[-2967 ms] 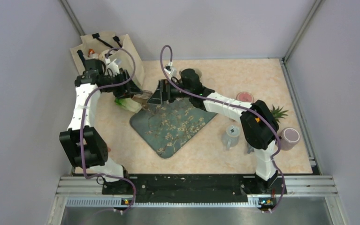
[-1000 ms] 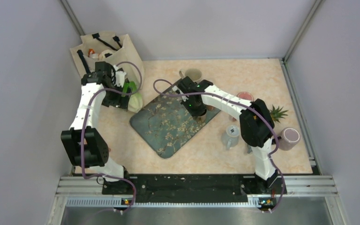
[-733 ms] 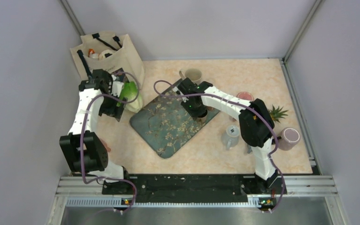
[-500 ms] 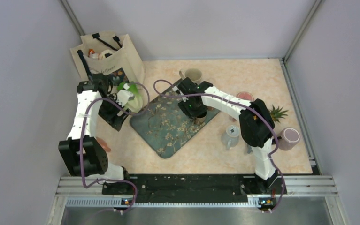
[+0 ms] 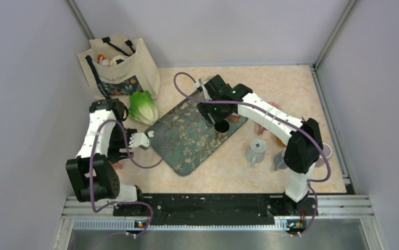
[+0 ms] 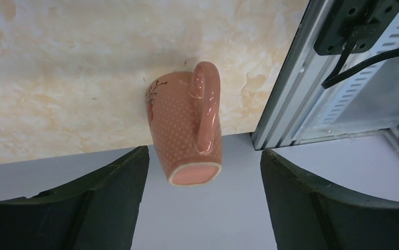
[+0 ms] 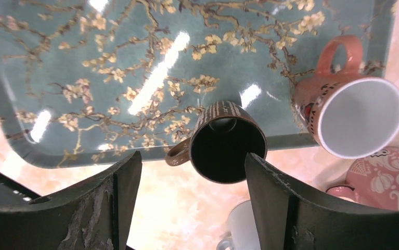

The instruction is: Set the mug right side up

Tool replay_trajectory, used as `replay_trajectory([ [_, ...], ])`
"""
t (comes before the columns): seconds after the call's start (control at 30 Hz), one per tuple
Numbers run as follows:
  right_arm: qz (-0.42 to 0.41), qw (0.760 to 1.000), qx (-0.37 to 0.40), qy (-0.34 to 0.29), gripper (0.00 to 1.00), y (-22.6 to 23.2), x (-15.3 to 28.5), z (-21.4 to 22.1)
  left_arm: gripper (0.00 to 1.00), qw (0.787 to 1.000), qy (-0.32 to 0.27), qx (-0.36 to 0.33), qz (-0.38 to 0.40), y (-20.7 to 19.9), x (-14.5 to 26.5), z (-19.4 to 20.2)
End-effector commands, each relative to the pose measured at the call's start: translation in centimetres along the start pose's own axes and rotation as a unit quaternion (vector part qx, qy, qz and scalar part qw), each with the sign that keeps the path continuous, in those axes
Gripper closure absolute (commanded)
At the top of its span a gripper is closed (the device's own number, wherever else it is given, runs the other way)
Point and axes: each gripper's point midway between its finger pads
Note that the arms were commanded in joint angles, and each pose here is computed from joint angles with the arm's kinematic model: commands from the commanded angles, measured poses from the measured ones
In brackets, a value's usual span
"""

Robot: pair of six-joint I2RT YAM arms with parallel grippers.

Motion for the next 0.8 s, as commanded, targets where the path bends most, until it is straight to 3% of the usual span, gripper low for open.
replay_trajectory([
  [0.0,-0.040,0.996,-0.015,-0.075,0.27,1.0,4.3,-3.2,0.17,0.997,0.025,-0.069,-0.002,-0.7,-0.5,0.7],
  [0.13,-0.045,0.996,-0.018,-0.078,0.26,1.1,4.8,-3.1,0.14,0.997,0.041,-0.066,-0.004,-0.7,-2.4,1.7],
  [0.17,-0.045,0.996,-0.020,-0.078,0.25,1.0,5.0,-3.0,0.03,0.997,0.040,-0.064,-0.004,-0.7,-2.9,1.8],
  [0.2,-0.046,0.996,-0.022,-0.079,0.25,1.0,5.1,-3.0,0.01,0.997,0.041,-0.063,-0.007,-0.6,-3.4,1.9],
  [0.43,-0.051,0.994,-0.037,-0.086,0.24,1.1,5.5,-2.8,0.04,0.994,0.064,-0.080,-0.043,1.0,-5.7,3.7],
  [0.6,-0.062,0.993,-0.043,-0.087,0.24,1.4,5.5,-2.3,0.20,0.992,0.060,-0.095,-0.061,2.0,-6.8,3.5],
  [0.77,-0.070,0.993,-0.043,-0.084,0.24,1.6,5.4,-2.0,0.55,0.991,0.076,-0.096,-0.057,2.1,-7.4,4.1],
])
Point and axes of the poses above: each gripper's point midway between its finger pads, its own x axis back along the fingers, its own y axis along the line the jaws close on, z = x × y, and after that the axes turned 14 degrees about -x, right-handed
